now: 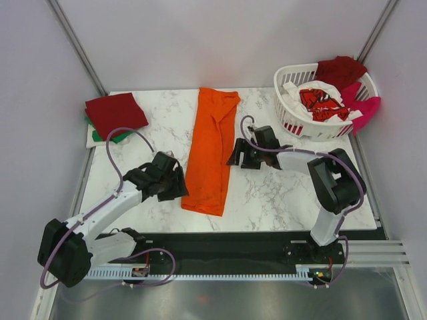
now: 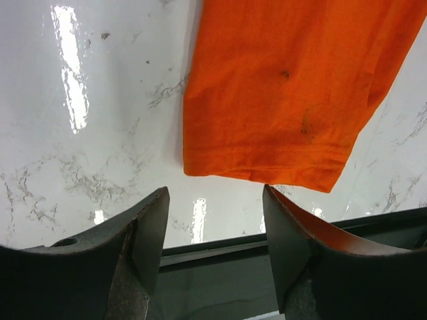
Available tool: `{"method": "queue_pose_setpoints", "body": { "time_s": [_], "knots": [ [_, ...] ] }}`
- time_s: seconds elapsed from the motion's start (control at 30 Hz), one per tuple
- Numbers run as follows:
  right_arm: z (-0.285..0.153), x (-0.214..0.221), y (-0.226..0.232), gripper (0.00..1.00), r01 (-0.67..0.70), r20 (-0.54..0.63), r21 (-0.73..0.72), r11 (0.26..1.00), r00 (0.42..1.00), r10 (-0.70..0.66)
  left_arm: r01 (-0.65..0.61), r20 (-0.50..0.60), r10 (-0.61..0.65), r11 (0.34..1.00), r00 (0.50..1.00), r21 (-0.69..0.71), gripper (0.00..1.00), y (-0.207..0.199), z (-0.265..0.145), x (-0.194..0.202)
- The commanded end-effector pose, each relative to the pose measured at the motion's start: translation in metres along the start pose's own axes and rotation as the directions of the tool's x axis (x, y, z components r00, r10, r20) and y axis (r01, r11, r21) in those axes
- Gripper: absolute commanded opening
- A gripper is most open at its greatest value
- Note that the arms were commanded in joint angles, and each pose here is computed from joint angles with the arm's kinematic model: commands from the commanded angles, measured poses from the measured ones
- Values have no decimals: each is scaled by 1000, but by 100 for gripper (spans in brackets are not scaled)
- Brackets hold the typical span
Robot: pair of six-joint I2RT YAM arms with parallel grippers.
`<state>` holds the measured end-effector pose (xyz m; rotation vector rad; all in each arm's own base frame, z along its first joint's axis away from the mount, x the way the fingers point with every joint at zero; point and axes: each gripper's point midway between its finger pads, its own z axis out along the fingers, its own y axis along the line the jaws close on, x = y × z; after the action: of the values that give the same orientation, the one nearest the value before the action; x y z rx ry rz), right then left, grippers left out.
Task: Fold and stack the t-shirts
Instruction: Fold the tshirt
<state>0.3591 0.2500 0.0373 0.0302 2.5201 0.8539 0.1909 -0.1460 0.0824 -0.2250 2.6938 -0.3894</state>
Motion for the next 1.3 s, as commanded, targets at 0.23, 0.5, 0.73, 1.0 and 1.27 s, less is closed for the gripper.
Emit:
{"method": "queue_pose_setpoints", "body": {
  "time_s": [0.23,0.5,0.73,1.0,1.27],
  "knots": [
    [-35,140,-8,84,-14,-199,-41,999,980,5,42,3,-42,999,999,-8,62,-8,46,-10],
    [-47,164,-19,84,-23,-242,-34,999,970,14,68,-73,-73,996,995,-59,45,15,71,24],
    [-65,180,-14,83,-30,-256,-20,999,966,24,93,-78,-99,993,992,-70,2,23,79,33],
    [-68,223,24,77,-54,-307,-91,994,951,23,138,-108,-139,990,984,-13,2,14,76,42],
    [-53,243,39,66,-29,-314,-88,996,949,0,148,-129,-146,989,981,10,2,11,73,49]
  ]
}}
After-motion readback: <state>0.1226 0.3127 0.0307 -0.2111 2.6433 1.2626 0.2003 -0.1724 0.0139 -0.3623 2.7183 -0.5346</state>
